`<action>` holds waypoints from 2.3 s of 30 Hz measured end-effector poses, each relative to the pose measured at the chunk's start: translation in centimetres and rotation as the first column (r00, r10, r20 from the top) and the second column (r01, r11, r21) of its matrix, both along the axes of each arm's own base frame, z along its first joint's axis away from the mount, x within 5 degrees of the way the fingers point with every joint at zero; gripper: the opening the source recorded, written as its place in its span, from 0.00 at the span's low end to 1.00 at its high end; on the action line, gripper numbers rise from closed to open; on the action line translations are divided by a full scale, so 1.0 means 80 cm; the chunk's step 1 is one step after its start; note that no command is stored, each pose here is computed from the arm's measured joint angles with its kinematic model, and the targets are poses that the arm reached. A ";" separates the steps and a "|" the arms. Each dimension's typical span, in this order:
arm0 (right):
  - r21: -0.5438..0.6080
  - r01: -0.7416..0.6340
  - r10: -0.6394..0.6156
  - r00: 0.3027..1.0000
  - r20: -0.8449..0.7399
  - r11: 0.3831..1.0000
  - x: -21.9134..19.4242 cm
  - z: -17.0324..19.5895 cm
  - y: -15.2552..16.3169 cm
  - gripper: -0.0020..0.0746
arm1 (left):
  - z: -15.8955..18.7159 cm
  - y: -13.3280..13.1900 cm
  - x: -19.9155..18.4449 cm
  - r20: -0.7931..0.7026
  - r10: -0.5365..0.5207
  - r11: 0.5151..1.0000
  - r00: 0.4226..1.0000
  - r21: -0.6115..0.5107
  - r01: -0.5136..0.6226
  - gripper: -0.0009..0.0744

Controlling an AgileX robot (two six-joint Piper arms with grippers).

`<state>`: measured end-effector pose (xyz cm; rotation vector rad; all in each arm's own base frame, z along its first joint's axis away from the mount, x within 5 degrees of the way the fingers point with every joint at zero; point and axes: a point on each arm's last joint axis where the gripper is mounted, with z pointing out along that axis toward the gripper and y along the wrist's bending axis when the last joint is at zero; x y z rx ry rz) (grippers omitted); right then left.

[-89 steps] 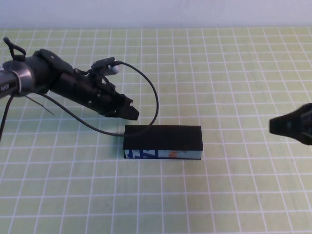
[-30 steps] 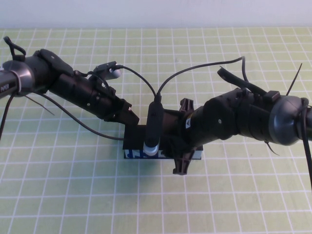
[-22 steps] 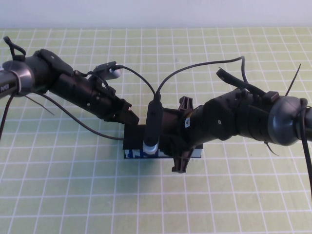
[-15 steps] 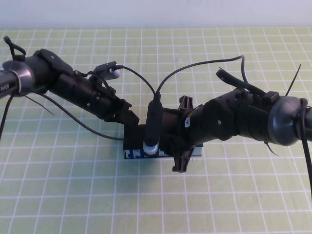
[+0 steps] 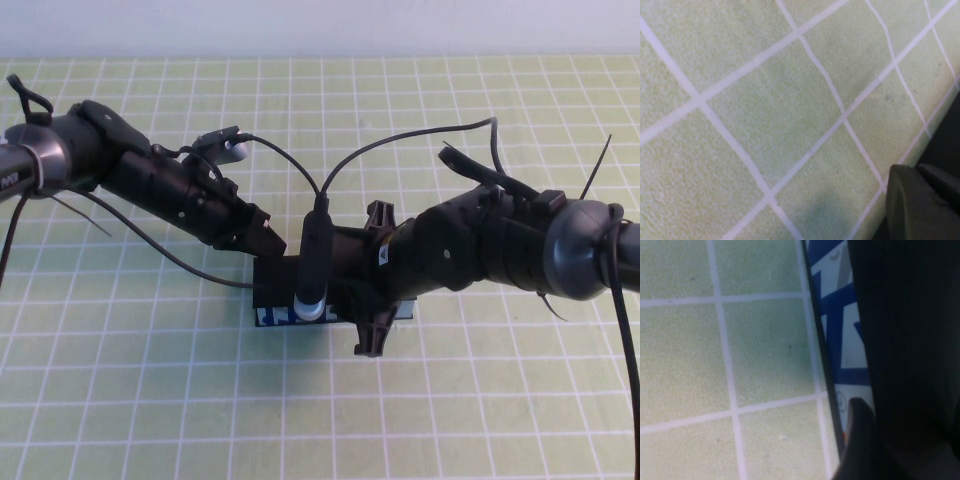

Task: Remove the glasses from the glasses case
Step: Pick up the glasses from the glasses case

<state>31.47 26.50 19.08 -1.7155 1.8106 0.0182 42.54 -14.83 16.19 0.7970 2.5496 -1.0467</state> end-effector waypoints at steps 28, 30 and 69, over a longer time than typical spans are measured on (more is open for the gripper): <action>0.005 -0.026 0.026 0.998 0.050 1.000 -0.006 0.028 -0.003 0.04 | 0.022 0.009 -0.002 0.021 -0.003 1.000 1.000 -0.012 0.003 0.01; 0.006 -0.026 0.026 0.998 0.050 1.000 -0.006 0.029 -0.003 0.04 | 0.047 0.018 -0.003 0.065 0.011 1.000 0.998 -0.017 -0.010 0.01; 0.092 0.063 -0.067 0.997 0.038 0.994 -0.002 0.033 -0.001 0.03 | -0.011 0.036 -0.105 0.387 0.018 0.980 0.922 -0.190 0.060 0.01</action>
